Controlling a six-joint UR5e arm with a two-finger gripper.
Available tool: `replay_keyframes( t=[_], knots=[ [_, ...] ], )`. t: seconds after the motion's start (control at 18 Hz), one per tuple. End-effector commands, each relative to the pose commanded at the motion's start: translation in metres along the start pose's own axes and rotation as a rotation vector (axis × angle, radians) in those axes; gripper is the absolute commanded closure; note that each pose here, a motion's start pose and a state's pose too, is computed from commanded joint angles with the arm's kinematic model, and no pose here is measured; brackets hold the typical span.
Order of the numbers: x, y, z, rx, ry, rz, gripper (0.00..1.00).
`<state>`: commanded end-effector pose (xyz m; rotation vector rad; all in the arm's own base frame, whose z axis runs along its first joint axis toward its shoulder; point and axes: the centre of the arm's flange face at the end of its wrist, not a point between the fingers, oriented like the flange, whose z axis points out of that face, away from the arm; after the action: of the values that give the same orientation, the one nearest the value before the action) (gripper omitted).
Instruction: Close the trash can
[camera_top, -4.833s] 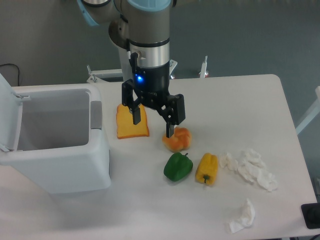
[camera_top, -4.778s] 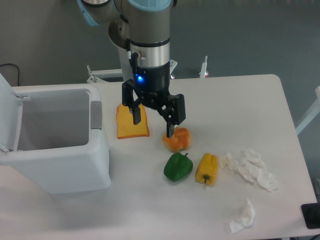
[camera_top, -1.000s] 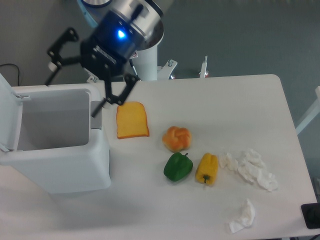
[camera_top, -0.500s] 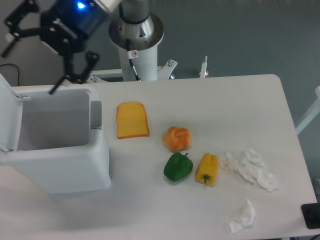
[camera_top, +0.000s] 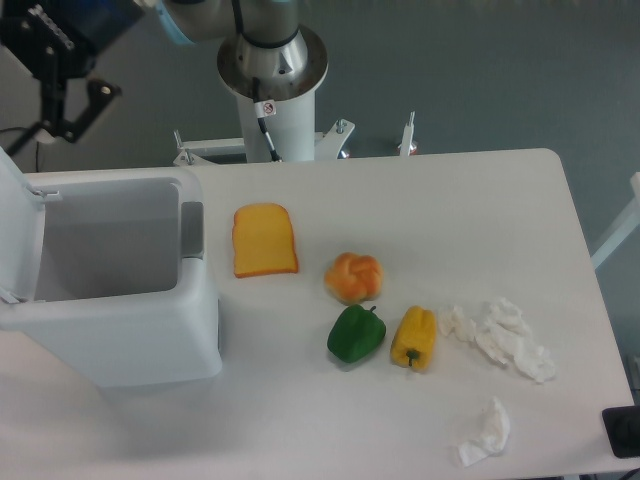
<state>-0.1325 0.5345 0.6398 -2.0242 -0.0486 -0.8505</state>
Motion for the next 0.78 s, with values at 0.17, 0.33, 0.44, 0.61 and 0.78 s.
replay_keyframes(
  t=[0.17,0.33,0.44,0.61,0.78],
  knots=[
    [0.006,-0.001,-0.001,0.01,0.045,0.003,0.0],
    [0.015,-0.004,-0.003,0.015,0.056,0.017,0.0],
    [0.019,-0.003,0.0,0.013,0.074,0.018,0.0],
    [0.017,-0.001,0.008,0.005,0.096,0.024,0.0],
    [0.014,-0.002,0.013,0.006,0.139,0.008,0.0]
  ],
)
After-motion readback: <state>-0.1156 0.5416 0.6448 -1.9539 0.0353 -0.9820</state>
